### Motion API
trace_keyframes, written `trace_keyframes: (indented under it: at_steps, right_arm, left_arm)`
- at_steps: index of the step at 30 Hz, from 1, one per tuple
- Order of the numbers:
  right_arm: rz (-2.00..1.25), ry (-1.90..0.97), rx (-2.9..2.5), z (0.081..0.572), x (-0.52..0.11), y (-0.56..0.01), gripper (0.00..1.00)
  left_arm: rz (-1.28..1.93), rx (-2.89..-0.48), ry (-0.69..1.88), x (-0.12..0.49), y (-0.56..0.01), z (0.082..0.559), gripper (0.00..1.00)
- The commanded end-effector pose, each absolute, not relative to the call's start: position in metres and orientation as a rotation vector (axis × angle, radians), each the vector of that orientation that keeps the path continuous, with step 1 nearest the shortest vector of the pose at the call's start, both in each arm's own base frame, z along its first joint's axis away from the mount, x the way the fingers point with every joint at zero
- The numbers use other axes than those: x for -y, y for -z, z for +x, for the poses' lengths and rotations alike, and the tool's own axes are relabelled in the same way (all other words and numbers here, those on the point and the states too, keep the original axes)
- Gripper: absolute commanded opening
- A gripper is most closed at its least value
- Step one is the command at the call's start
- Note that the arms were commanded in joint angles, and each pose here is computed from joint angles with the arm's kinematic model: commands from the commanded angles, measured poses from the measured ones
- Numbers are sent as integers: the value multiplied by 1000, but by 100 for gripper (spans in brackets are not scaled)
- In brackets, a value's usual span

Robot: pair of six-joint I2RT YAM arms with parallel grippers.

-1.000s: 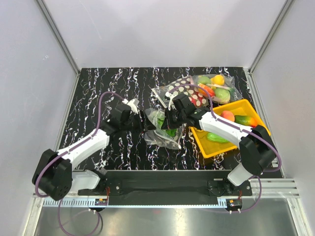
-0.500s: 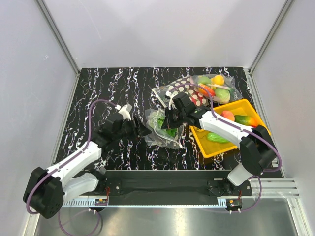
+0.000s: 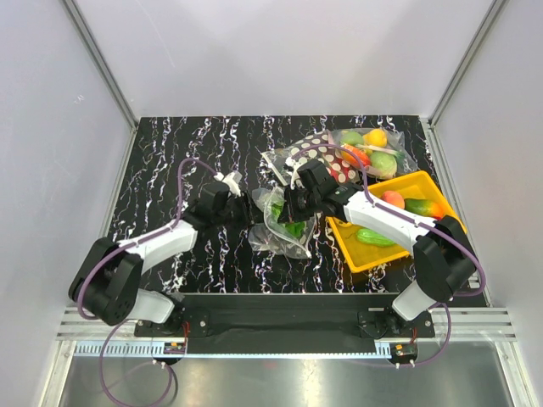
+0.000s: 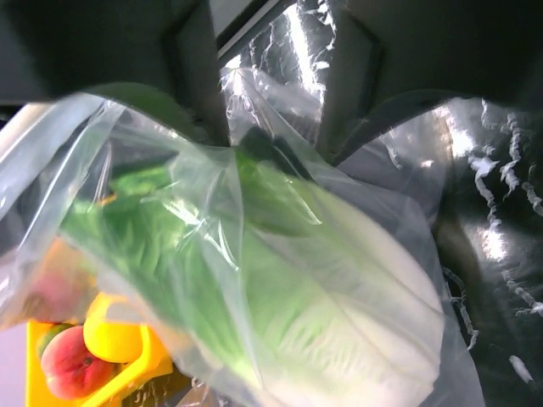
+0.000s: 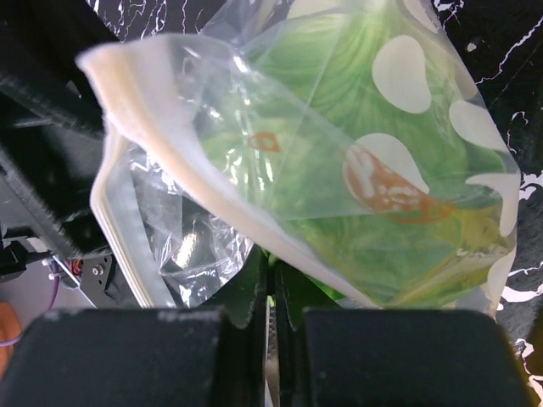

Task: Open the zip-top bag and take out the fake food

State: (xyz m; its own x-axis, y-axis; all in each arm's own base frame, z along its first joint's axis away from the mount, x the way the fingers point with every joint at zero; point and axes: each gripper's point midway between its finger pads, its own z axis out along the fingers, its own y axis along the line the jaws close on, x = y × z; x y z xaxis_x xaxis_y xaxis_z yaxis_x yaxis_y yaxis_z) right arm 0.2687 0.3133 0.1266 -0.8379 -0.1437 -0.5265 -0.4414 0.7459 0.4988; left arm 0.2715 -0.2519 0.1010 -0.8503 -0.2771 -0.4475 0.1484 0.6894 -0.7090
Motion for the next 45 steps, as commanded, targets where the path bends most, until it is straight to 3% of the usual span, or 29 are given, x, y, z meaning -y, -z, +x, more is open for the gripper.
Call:
trace_keyframes:
  at_steps: [1,7,9,15,27,38,42,44,45]
  right_arm:
    - [-443,-927,-2401,278,-322,-156,0]
    - [-443,-899,-2387,281,-318,-164,0]
    - [-446,-894,-2392,280,-317,-166,0]
    - [-466,-850,-2426,277,-306,-192,0]
    - [-545,-895,-2540,237,-287,-216,0]
    - [-850,-1390,-2418,192,-320,-260,0]
    - [-818,-1322,-2430,207,-324,-251,0]
    - [-769,-1258,-2466,219,-325,-239,0]
    - [-753,-1245,-2470,223,-327,-236,0]
  left_arm:
    - [-55,-2270,1142,268,-124,290,35]
    - [-53,-2346,1134,267,-106,281,5]
    - [-58,-2383,1099,262,-99,277,0]
    - [-137,-2479,902,232,-79,278,0]
    - [-233,-2490,835,208,-80,295,0]
    - [-206,-2504,854,215,-87,328,0]
    - [-145,-2445,922,227,-107,330,0]
    - [-101,-2399,935,230,-123,331,6]
    - [-91,-2397,933,230,-125,329,14]
